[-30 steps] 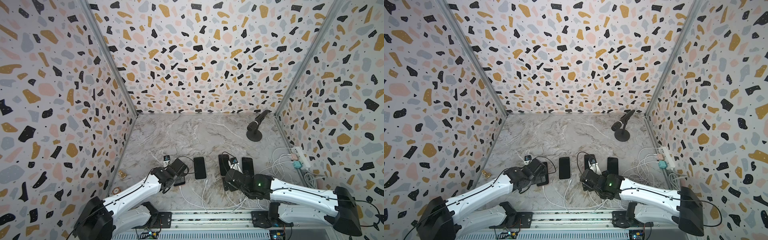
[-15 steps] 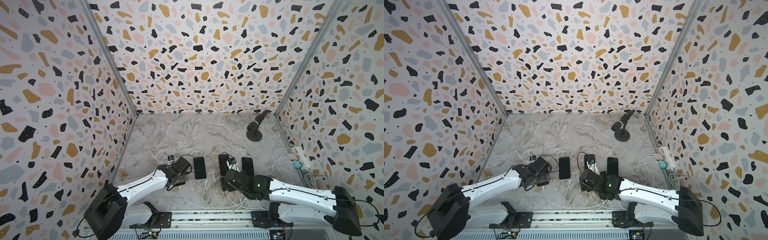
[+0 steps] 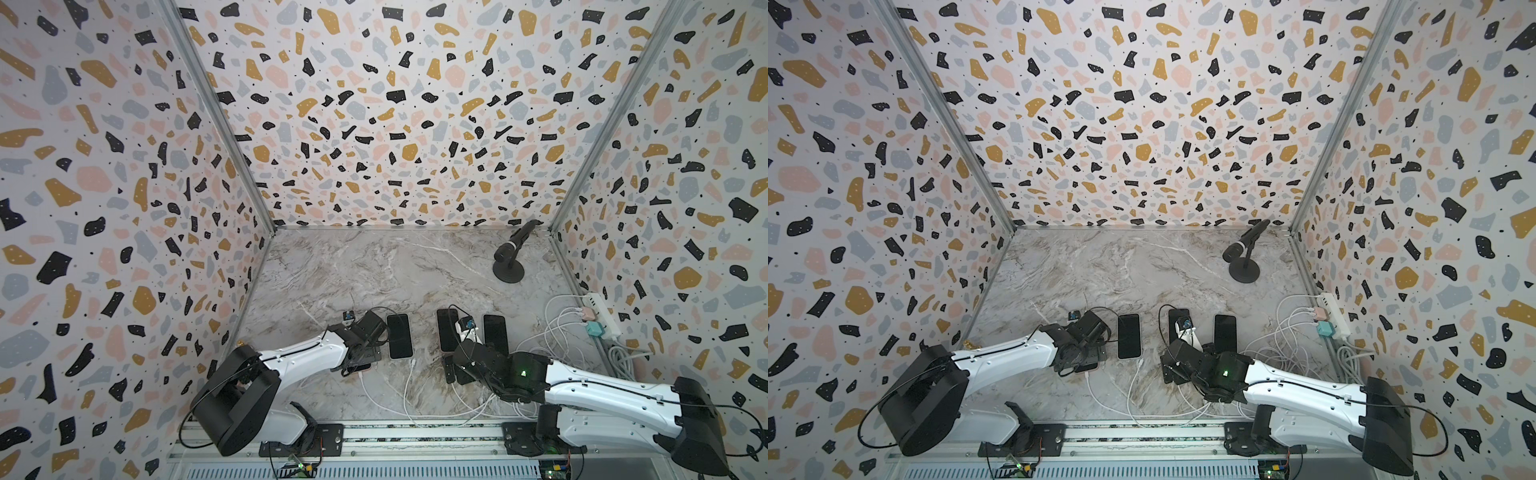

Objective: Unplug the charging cable from the phone
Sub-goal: Pick up the phone at the center of the board.

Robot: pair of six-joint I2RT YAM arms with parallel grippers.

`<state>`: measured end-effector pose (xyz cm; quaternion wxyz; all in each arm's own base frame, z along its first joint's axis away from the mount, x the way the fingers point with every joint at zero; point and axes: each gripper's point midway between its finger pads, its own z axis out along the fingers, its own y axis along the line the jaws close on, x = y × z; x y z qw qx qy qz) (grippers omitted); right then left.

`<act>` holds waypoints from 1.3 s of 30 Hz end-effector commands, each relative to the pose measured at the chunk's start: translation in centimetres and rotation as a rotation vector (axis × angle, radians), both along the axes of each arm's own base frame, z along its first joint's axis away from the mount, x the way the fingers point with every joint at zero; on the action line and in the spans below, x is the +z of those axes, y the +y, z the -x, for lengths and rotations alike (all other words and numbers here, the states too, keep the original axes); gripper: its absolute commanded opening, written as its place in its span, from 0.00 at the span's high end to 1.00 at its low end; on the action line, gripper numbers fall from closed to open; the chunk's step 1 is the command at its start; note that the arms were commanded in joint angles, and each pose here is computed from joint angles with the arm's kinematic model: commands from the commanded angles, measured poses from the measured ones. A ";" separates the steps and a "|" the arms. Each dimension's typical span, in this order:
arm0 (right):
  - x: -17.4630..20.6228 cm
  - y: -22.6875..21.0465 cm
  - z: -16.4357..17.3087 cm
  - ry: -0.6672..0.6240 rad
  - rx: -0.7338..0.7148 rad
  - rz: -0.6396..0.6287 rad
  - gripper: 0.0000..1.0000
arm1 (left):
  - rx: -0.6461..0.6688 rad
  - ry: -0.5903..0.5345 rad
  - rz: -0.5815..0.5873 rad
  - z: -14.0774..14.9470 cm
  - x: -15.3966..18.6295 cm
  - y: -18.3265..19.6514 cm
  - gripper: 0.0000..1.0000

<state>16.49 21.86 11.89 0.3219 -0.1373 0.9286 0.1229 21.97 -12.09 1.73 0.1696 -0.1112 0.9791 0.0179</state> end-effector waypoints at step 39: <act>-0.4 8.0 2.3 0.013 0.260 -0.188 0.03 | -0.054 -0.196 0.118 -1.7 5.8 -0.9 0.47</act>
